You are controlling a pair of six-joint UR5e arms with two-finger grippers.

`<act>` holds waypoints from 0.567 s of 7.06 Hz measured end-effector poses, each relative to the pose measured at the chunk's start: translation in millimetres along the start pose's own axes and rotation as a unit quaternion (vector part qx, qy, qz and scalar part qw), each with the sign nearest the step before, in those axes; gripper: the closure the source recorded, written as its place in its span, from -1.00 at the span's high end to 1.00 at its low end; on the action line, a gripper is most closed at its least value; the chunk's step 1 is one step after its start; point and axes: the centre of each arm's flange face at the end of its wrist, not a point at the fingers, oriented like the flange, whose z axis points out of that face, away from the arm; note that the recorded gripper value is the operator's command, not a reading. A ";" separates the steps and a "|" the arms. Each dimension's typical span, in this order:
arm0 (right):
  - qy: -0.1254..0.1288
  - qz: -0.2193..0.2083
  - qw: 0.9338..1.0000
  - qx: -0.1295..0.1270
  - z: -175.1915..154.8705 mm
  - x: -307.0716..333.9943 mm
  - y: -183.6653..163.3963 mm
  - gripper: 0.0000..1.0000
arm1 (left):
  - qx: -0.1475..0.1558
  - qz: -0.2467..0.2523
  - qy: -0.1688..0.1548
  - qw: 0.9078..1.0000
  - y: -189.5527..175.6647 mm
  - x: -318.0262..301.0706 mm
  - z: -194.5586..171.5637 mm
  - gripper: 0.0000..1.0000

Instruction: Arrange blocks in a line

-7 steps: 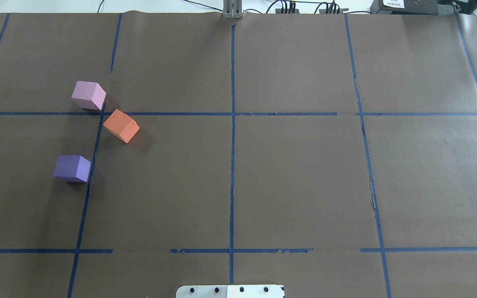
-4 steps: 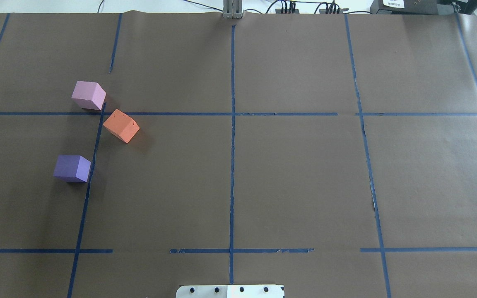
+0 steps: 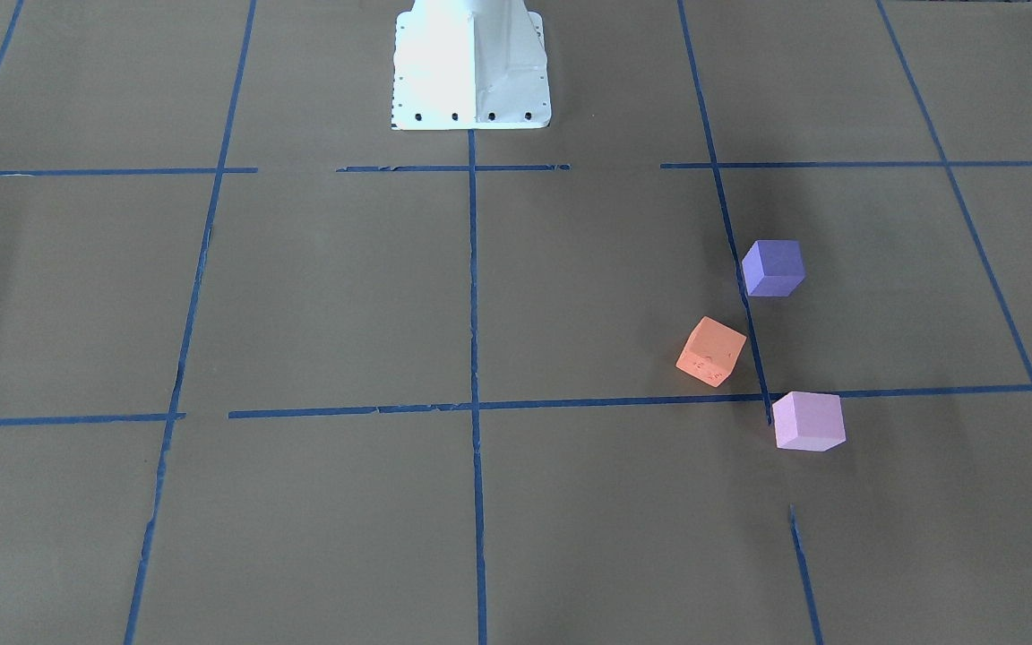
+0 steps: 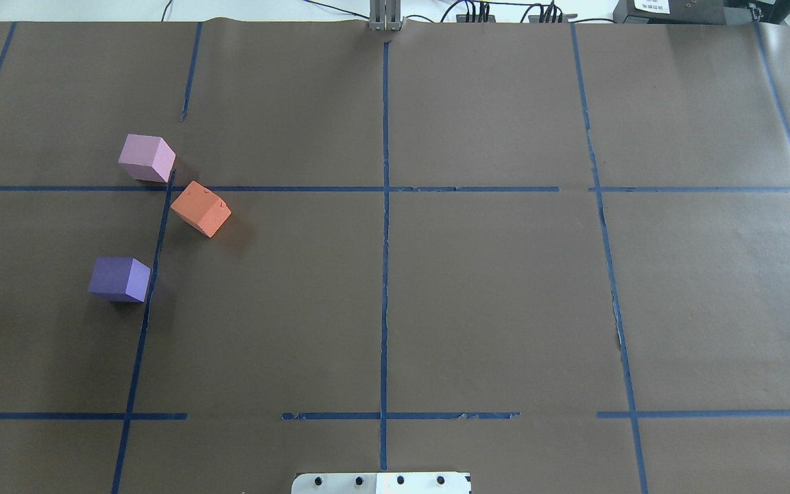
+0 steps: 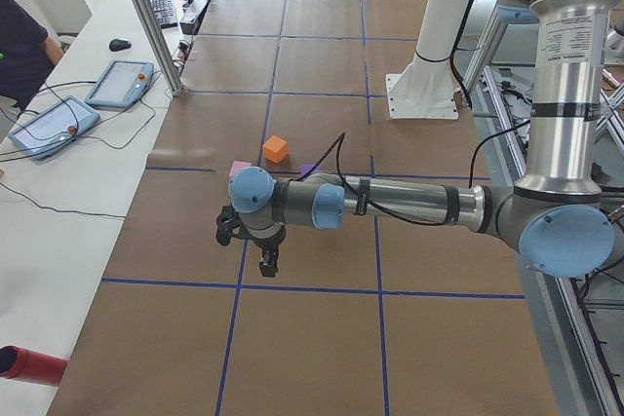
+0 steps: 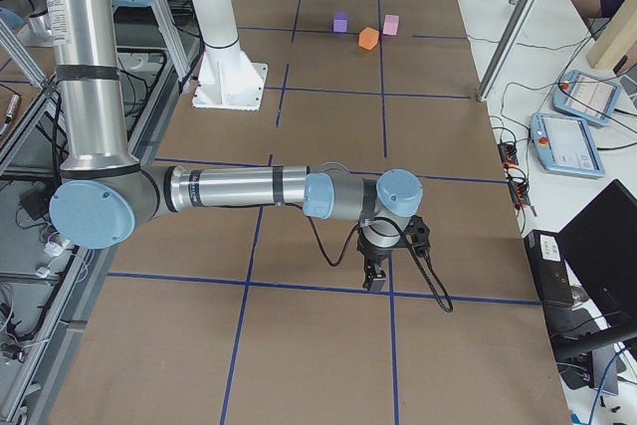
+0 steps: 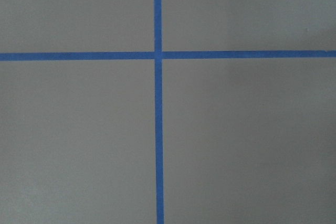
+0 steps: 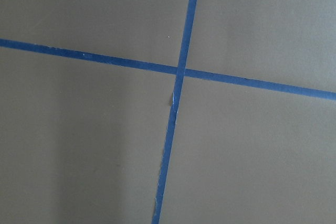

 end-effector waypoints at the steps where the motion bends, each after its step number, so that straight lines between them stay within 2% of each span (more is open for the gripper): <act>1: 0.000 0.000 1.000 0.000 0.0 0.0 0.0 1.00 | 0.000 0.013 -0.012 1.000 -22.7 37.6 2.9 1.00; 2: 0.000 0.000 1.000 0.000 0.0 0.0 0.0 1.00 | 0.001 0.026 -0.026 0.999 -48.4 80.0 5.4 1.00; 4: 0.000 0.000 1.000 0.000 0.0 0.0 0.0 1.00 | -0.006 0.073 -0.025 0.997 -84.6 176.2 23.1 1.00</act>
